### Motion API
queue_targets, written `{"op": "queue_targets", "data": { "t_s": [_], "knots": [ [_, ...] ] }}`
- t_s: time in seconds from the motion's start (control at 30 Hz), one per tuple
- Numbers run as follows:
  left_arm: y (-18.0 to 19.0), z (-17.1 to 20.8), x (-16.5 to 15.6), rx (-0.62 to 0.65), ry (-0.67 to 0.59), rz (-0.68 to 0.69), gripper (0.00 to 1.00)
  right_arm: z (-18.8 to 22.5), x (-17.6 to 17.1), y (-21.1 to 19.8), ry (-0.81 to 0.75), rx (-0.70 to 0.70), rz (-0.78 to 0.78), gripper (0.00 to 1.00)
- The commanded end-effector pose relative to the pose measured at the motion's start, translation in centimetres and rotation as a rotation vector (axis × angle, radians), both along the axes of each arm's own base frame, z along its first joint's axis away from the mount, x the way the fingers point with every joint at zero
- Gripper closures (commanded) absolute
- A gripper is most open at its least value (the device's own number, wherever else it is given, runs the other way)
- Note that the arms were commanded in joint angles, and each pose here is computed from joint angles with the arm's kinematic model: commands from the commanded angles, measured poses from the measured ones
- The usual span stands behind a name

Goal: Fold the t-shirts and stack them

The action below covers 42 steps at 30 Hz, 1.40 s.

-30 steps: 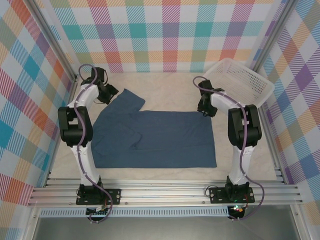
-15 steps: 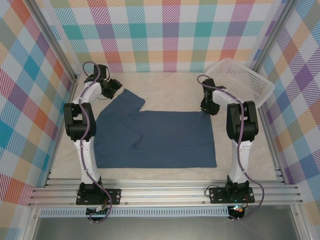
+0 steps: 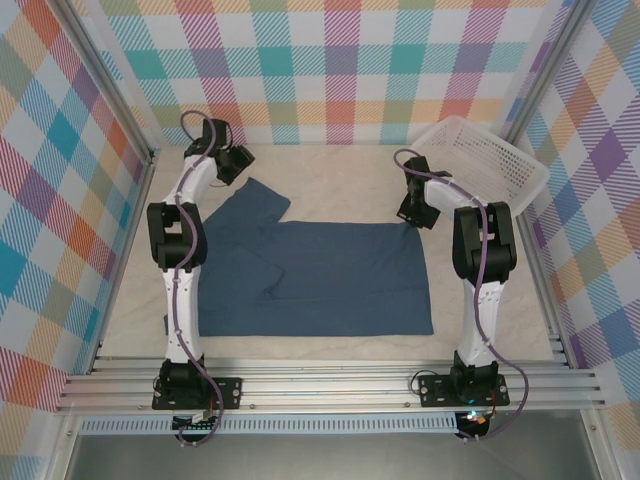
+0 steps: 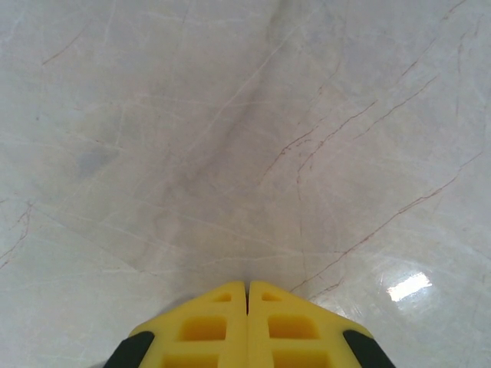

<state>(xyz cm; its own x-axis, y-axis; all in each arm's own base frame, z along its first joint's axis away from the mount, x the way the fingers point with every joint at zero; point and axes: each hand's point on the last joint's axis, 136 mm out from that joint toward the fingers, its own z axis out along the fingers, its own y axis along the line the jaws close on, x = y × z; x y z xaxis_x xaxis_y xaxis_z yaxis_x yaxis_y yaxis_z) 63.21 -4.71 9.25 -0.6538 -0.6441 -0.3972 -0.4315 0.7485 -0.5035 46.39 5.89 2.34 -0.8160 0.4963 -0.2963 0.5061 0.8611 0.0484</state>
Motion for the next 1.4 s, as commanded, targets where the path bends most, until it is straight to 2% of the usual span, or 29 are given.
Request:
{"op": "queue_targets", "data": {
  "t_s": [0.0,0.17,0.43,0.67,0.83,0.97,1.17,1.37],
  "knots": [
    [0.2,-1.3,0.1,0.109,0.032,-0.001,0.39,0.5,-1.2,0.2,0.043,0.010,0.013,1.00],
    [0.8,-2.8,0.4,0.211,0.059,0.041,0.45,1.0,-1.4,0.7,0.043,0.037,0.021,1.00],
    [-0.3,-4.6,1.3,0.194,0.072,0.037,0.51,0.8,-2.1,1.0,0.057,0.055,0.047,1.00],
    [-0.8,-7.2,-0.3,0.196,0.161,0.044,0.63,0.6,-2.0,1.4,0.060,0.075,0.053,1.00],
    [-1.5,-7.2,-0.6,0.197,0.172,0.018,0.77,0.7,-1.9,1.4,0.061,0.075,0.059,1.00],
    [-1.5,-5.4,-0.6,0.217,0.152,0.023,1.00,0.6,-2.1,1.3,0.066,0.071,0.066,1.00],
    [-0.8,0.0,-1.1,0.239,0.086,0.073,1.00,1.4,-1.7,1.5,0.041,0.067,0.097,1.00],
    [-0.2,4.5,-3.2,0.238,0.073,0.087,1.00,3.2,-0.8,1.9,-0.010,0.082,0.144,1.00]
  ]
}}
